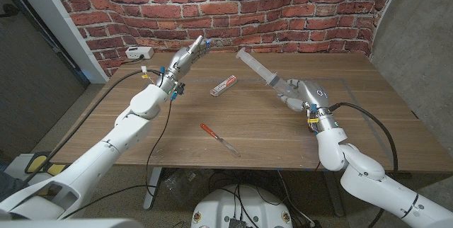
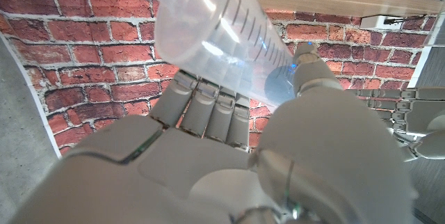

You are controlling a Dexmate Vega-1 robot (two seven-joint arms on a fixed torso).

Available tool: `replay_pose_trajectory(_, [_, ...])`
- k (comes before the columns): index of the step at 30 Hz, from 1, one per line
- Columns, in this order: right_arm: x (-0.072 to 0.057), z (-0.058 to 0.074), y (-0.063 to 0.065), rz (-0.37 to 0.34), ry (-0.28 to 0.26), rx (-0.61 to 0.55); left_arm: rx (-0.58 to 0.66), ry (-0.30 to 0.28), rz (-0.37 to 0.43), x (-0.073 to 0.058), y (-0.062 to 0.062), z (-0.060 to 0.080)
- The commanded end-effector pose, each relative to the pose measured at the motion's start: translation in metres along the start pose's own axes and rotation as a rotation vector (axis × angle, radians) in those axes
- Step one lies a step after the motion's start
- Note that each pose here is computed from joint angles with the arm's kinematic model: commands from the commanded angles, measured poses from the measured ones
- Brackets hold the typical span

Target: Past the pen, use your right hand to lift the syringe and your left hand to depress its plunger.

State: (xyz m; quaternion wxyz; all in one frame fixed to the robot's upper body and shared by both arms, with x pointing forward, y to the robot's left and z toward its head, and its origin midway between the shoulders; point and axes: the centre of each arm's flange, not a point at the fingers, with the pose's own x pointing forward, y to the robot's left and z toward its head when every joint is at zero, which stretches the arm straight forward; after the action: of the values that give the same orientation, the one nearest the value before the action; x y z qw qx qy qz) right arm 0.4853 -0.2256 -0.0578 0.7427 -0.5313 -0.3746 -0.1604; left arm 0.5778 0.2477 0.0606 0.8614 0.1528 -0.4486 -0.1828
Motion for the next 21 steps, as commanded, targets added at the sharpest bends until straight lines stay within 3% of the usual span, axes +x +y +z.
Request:
replay_pose_trajectory(1, [0.005, 0.010, -0.005, -0.024, -0.037, -0.004, 0.028, -0.033, -0.071, 0.025, -0.013, 0.009])
replay_pose_trajectory(21, [0.013, 0.021, -0.002, -0.032, -0.069, 0.008, 0.028, -0.074, -0.148, 0.051, -0.034, 0.017])
